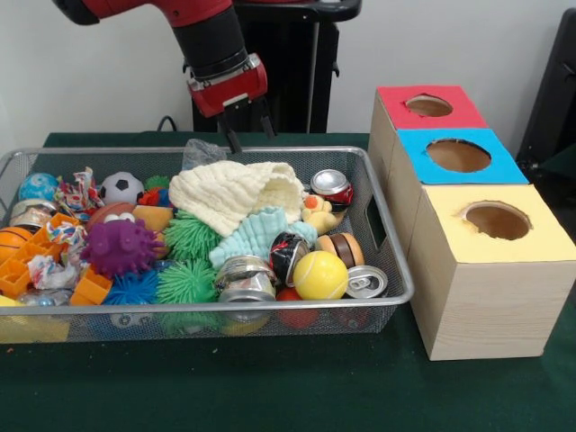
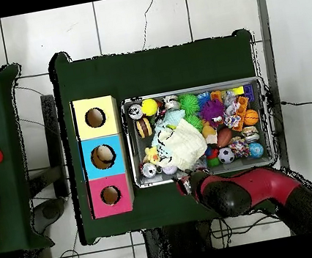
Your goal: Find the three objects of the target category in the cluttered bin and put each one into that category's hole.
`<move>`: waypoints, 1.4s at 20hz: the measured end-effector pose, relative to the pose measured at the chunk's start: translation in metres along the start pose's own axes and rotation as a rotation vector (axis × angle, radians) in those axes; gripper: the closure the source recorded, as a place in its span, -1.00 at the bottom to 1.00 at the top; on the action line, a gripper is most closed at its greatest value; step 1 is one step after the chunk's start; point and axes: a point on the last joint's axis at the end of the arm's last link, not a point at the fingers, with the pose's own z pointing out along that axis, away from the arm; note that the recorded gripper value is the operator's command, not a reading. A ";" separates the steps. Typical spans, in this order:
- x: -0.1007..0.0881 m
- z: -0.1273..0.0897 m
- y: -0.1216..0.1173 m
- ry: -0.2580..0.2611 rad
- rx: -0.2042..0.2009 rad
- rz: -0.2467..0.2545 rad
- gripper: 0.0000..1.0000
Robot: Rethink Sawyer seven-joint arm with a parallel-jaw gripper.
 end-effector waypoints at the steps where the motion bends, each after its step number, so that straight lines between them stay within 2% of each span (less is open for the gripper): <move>1: 0.000 0.001 0.001 0.001 0.001 -0.005 -1.00; 16: -0.006 0.008 0.017 0.014 -0.003 -0.058 -1.00; 24: -0.005 0.005 0.010 0.003 -0.002 -0.043 -1.00; 28: -0.001 -0.001 -0.002 -0.014 0.001 -0.015 -1.00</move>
